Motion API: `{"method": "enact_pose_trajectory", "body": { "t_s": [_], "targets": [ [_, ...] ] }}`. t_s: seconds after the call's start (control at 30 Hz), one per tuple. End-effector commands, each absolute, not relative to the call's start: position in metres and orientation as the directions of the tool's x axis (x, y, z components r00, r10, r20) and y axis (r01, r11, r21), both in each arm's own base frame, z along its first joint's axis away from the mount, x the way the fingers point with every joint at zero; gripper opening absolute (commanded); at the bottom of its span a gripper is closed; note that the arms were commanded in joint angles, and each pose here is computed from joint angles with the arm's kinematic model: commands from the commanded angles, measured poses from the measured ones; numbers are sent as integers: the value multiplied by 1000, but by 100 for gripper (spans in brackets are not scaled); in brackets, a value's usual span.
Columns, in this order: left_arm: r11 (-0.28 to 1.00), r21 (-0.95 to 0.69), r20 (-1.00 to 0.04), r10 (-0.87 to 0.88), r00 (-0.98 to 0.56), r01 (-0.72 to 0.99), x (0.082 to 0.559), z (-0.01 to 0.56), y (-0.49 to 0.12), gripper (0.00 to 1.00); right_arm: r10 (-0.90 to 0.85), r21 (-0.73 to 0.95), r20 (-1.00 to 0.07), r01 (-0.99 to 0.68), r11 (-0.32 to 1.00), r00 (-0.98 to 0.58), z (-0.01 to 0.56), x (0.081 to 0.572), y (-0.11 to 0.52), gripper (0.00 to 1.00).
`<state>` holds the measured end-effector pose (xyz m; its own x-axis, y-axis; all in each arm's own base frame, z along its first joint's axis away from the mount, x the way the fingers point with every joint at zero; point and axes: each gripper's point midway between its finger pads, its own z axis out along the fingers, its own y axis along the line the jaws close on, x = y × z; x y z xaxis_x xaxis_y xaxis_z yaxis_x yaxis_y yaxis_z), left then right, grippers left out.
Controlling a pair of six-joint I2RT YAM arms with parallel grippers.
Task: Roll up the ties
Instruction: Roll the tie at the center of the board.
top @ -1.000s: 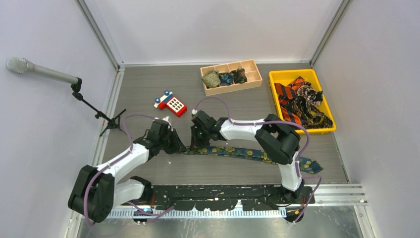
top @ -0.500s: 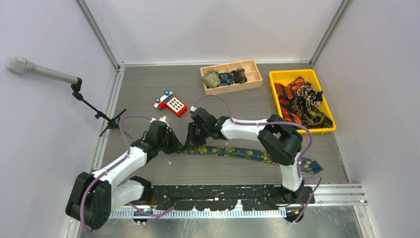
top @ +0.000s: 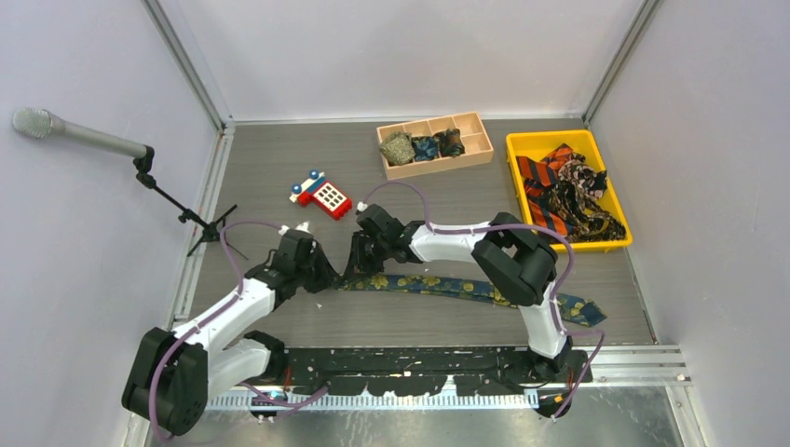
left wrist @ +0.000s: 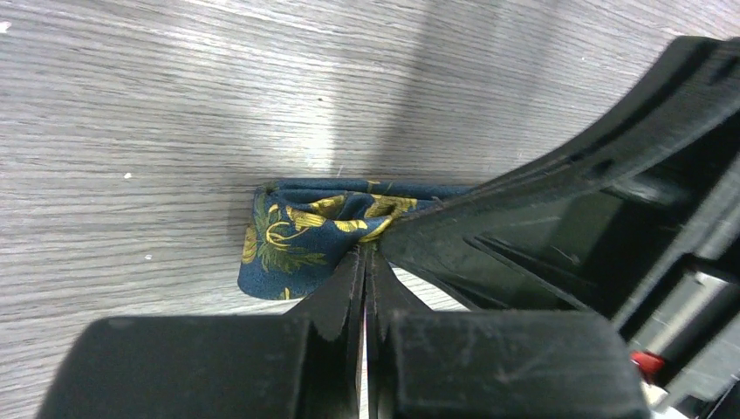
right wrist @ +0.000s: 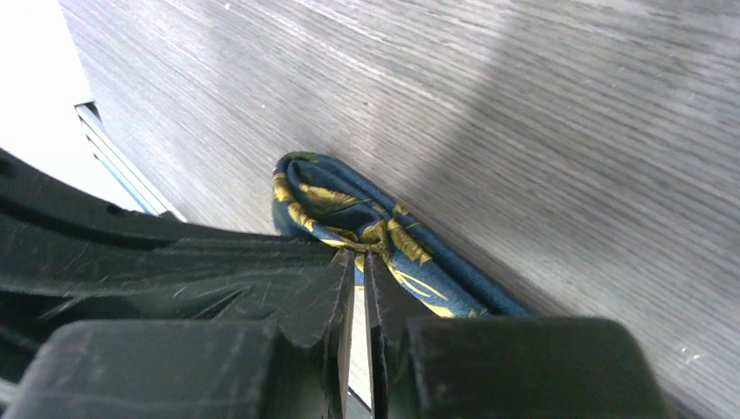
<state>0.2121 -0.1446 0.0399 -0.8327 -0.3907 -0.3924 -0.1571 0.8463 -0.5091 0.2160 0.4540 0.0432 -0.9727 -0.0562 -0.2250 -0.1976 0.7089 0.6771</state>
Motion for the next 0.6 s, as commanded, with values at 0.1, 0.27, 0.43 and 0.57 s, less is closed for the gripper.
{"method": "enact_pose_trajectory", "body": {
  "t_s": [0.1, 0.27, 0.43, 0.57],
  "targets": [
    [822, -554, -412, -411, -813, -134, 220, 52, -152, 0, -46, 714, -228, -199, 672, -973, 43, 221, 471, 15],
    [828, -546, -433, -406, -805, -123, 223, 63, -150, 1, -50, 706, -222, -196, 681, -974, 35, 220, 469, 15],
    [862, -486, -475, -399, -784, -144, 224, 73, -136, 8, -51, 702, -219, -194, 685, -974, 33, 219, 467, 15],
    [881, -440, -480, -393, -784, -172, 220, 70, -125, 8, -53, 700, -221, -196, 686, -974, 33, 219, 467, 15]
  ]
}}
